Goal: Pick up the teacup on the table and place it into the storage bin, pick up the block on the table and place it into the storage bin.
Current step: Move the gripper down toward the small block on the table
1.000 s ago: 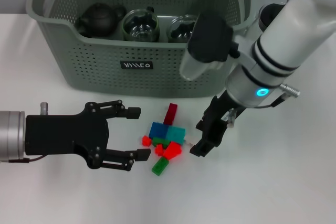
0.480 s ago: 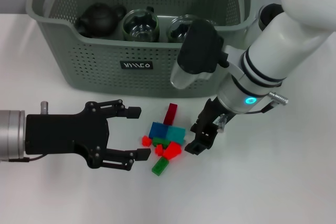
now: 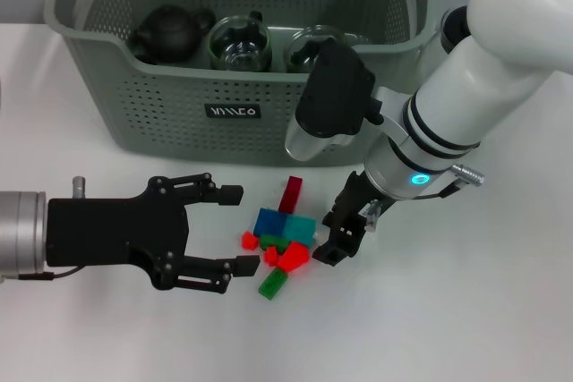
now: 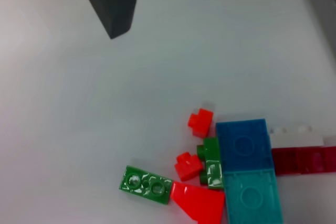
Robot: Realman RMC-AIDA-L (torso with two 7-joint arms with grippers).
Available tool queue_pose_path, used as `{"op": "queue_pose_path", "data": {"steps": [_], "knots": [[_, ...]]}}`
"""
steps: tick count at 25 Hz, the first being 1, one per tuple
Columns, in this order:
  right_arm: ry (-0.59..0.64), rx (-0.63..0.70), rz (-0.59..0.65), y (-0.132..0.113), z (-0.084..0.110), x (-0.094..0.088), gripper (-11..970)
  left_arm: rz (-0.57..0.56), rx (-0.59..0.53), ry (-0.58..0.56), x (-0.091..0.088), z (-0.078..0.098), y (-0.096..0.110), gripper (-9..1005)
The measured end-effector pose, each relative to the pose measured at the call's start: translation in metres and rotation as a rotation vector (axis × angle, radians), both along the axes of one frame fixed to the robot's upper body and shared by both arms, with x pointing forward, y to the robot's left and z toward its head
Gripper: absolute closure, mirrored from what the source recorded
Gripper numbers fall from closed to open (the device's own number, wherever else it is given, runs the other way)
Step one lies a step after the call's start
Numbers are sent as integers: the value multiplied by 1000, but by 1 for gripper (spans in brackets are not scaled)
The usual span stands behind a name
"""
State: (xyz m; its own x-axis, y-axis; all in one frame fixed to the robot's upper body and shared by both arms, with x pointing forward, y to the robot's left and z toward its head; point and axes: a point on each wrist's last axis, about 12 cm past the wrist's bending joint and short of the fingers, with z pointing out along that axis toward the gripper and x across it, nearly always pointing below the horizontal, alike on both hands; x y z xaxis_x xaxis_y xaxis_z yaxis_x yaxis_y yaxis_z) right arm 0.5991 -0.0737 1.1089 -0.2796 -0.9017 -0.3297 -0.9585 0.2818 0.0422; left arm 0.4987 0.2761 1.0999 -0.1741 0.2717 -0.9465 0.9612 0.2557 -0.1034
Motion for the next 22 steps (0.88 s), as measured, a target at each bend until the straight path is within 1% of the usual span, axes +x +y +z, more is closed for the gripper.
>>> {"op": "queue_pose_path", "data": {"steps": [14, 19, 22], "knots": [[3, -4, -10, -1, -2, -1, 555, -1, 0, -1, 1, 0, 0, 117], [1, -3, -10, -1, -2, -1, 673, 0, 0, -1, 1, 0, 0, 117], [1, -5, -9, -1, -2, -1, 679, 1, -1, -2, 1, 0, 0, 117]]}}
